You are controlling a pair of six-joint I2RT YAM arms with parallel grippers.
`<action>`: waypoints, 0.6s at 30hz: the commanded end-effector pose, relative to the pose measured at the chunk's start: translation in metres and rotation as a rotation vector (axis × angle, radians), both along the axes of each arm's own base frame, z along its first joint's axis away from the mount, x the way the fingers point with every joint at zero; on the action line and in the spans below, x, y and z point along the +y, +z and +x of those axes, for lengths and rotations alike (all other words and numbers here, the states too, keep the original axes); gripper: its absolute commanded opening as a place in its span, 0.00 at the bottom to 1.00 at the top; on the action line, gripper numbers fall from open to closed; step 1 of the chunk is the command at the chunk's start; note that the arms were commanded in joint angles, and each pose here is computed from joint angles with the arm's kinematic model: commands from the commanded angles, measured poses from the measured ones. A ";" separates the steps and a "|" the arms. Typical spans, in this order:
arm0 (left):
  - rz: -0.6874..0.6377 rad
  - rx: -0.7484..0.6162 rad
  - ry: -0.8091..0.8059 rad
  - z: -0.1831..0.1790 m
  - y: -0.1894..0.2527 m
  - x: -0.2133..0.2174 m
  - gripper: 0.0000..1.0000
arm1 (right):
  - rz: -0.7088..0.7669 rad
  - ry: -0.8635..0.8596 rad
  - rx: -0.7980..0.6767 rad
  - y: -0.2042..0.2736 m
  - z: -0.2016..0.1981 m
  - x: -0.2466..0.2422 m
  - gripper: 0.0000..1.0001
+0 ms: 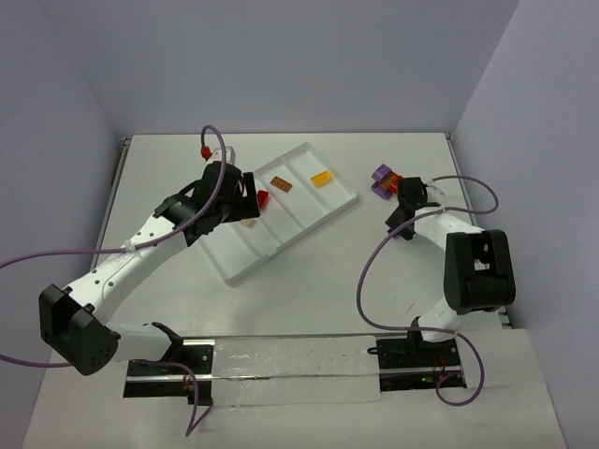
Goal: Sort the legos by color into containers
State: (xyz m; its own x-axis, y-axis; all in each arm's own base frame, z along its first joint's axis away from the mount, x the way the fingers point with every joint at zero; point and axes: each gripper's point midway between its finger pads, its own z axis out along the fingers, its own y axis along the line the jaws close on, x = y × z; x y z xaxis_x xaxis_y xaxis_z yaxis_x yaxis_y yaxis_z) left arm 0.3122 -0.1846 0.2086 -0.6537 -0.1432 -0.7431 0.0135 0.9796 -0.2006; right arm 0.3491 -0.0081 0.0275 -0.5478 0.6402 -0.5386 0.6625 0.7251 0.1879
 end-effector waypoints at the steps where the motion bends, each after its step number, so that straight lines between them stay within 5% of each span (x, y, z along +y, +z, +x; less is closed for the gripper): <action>1: 0.005 -0.028 0.019 -0.003 0.008 0.008 0.91 | -0.078 0.016 -0.027 0.017 0.014 0.006 0.33; 9: 0.052 -0.032 0.075 -0.006 0.009 0.025 0.91 | -0.103 0.311 -0.107 0.048 0.019 0.071 0.26; 18: 0.039 -0.008 0.171 -0.001 0.014 0.060 0.91 | 0.002 0.876 -0.119 0.067 -0.041 0.243 0.26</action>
State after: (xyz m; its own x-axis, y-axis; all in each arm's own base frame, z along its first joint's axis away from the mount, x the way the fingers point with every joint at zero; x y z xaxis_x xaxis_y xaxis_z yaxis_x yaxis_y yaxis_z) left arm 0.3111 -0.1381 0.2036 -0.6515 -0.1688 -0.7397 -0.1136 0.9857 -0.1249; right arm 0.3274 0.1761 0.0759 -0.7752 0.1702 -0.6083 0.0492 0.9764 0.2105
